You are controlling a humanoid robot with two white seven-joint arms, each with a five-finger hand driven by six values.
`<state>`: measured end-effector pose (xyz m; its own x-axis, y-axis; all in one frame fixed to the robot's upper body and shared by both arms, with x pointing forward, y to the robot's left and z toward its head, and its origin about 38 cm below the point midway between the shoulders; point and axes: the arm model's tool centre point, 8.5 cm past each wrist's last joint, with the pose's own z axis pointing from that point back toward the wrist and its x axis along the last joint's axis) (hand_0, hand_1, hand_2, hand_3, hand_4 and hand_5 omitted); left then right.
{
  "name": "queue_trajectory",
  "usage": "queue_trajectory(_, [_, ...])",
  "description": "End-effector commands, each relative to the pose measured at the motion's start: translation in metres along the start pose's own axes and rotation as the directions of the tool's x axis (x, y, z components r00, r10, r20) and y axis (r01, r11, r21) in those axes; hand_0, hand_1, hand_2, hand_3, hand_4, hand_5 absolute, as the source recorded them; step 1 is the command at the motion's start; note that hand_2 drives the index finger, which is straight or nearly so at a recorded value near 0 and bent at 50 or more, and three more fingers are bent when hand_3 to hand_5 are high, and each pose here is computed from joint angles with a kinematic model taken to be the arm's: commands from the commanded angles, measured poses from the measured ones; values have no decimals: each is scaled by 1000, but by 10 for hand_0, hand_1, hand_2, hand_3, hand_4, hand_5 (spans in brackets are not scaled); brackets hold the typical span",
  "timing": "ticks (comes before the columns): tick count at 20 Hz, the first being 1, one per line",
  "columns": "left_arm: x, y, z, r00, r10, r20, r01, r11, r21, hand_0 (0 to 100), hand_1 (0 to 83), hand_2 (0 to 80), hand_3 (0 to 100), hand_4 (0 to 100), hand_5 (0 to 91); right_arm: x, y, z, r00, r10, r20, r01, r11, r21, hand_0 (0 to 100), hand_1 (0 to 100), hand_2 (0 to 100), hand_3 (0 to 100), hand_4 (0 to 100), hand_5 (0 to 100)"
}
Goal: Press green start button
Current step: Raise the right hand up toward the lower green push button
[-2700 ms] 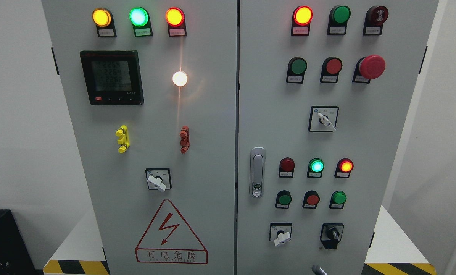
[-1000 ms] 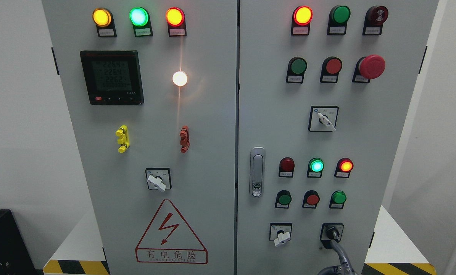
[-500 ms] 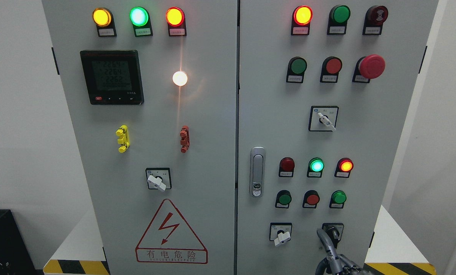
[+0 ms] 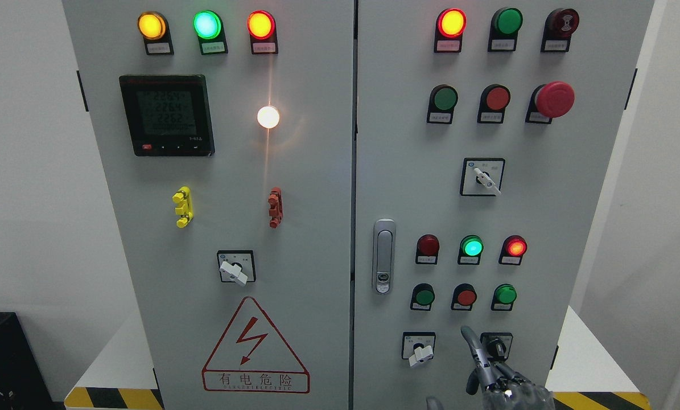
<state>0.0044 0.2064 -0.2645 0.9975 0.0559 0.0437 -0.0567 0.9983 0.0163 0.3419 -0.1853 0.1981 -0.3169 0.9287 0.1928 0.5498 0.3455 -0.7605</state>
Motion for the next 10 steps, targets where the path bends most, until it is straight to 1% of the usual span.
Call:
queue_trajectory(1, [24, -2, -1, 999, 0, 50, 1, 1000, -4, 120, 556, 0, 0, 0, 0, 4, 30, -12, 1000, 1, 16, -2, 998, 66, 368, 311, 0, 770, 774, 886])
queue_trajectory(10, [24, -2, -1, 999, 0, 50, 1, 1000, -4, 120, 556, 0, 0, 0, 0, 5, 38, -28, 1000, 8, 23, -9, 997, 74, 366, 308, 0, 757, 780, 904])
